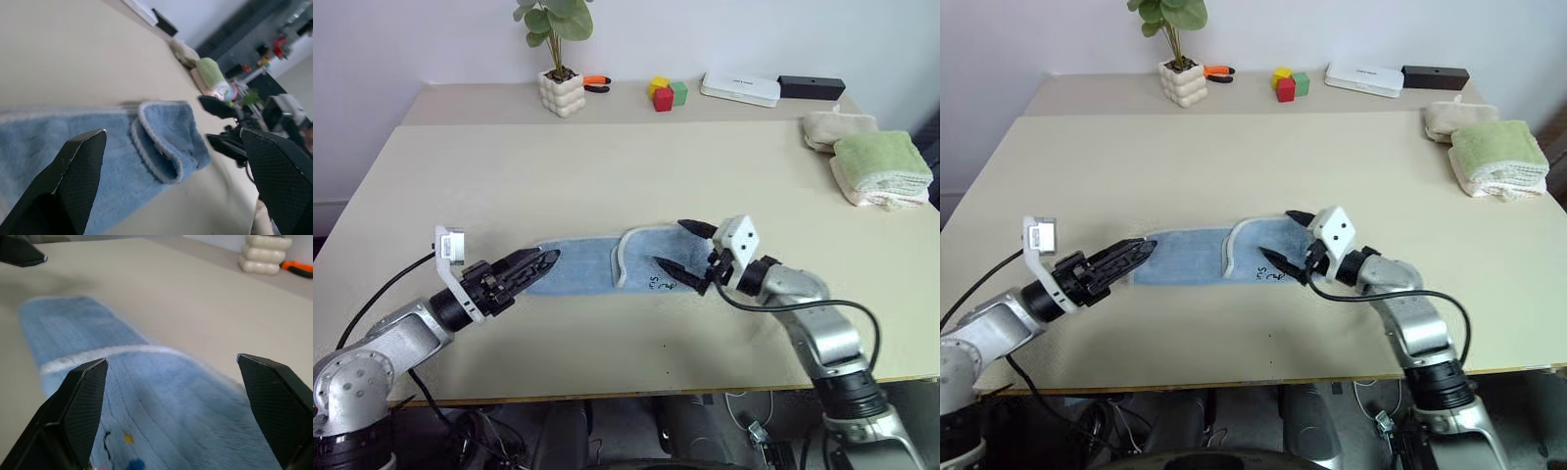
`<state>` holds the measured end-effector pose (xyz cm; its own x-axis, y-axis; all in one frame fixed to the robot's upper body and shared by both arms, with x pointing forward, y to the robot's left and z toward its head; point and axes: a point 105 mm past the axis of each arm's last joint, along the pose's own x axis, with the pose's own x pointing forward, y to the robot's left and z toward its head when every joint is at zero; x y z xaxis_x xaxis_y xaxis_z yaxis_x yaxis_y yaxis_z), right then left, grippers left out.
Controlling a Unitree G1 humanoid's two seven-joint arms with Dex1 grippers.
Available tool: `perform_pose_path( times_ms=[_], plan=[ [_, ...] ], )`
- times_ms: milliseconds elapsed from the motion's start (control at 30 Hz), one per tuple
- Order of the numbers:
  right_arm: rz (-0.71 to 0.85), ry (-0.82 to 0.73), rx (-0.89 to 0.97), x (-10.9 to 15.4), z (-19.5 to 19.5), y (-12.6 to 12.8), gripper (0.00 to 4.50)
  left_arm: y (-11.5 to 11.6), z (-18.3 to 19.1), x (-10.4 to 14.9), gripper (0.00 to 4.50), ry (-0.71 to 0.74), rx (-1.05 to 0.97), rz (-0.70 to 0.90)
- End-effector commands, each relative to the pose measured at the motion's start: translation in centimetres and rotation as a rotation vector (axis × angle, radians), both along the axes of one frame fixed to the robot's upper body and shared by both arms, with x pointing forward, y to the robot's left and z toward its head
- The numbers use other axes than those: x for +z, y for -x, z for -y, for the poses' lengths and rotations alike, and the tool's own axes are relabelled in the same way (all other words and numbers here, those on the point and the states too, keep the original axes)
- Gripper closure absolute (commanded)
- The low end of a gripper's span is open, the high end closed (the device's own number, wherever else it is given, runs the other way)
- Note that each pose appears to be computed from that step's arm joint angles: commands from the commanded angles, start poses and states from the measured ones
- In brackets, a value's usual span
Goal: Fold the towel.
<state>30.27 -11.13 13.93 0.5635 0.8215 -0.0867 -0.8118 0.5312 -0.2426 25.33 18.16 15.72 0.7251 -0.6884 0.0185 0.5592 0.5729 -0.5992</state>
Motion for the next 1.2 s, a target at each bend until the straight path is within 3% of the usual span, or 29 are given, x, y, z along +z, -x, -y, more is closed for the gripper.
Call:
perform_pose_path(
  times_ms=[33,300,433,633,867,967,1200],
  plan=[
    [0.035,0.043,0.091,2.5,0.3,1.1,0.08,0.6,-0.5,0.1,0.0,0.035,0.073,-0.05],
    [0.098,0.085,0.081,4.8,1.9,0.4,0.08,4.0,0.5,-2.4,0.0,0.303,0.157,-0.371],
    [0.107,0.121,0.064,4.5,2.5,0.0,0.08,4.3,0.5,-3.7,0.0,0.362,0.224,-0.454],
    [0.123,0.114,0.06,4.6,2.2,0.0,0.08,2.8,-0.5,-5.2,0.0,0.456,0.36,-0.522],
    [0.157,0.112,0.045,5.3,1.8,-0.4,0.08,-0.8,0.6,-7.4,0.0,0.321,0.348,-0.613],
    [0.18,0.093,0.036,6.0,1.5,-0.4,0.0,-1.5,1.4,-8.3,0.89,0.254,0.319,-0.635],
    [0.201,0.112,-0.038,5.7,3.0,-1.2,0.0,-3.0,2.7,-5.3,4.43,0.338,0.236,-0.548]
  ],
)
